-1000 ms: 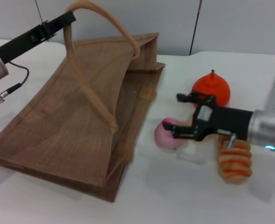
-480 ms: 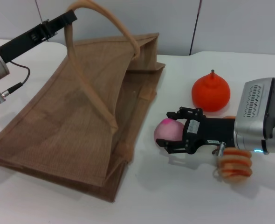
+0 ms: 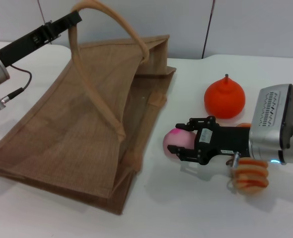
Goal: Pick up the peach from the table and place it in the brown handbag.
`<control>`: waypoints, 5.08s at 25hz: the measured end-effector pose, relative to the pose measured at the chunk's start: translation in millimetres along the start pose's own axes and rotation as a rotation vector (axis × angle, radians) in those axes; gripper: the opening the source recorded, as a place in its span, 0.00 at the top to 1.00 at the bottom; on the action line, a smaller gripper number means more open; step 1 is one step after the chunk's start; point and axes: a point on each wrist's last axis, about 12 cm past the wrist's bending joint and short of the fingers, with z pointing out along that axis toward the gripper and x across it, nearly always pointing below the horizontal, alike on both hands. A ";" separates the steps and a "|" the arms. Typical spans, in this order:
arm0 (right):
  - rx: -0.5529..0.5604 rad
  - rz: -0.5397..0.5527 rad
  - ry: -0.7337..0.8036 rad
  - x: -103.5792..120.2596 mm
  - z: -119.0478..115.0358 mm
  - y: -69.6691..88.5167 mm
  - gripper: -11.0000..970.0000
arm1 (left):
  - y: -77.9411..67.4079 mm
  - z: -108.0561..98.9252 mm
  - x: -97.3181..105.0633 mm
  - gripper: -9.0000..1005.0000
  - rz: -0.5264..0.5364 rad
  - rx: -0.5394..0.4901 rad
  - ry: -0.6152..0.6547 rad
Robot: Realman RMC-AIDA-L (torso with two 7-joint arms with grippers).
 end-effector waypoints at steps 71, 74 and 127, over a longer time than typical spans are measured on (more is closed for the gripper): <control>0.220 -0.128 -0.289 -23.1 8.5 8.9 0.22 | -21.5 -18.1 -16.2 0.86 -0.056 0.221 -0.099; 0.257 -0.088 -0.343 -6.6 -16.3 9.2 0.17 | -15.5 -17.0 -13.7 0.86 -0.066 0.170 -0.097; 1.184 0.479 -0.488 86.8 -132.6 2.5 0.14 | 23.5 -24.5 72.5 0.34 0.481 -0.553 -0.331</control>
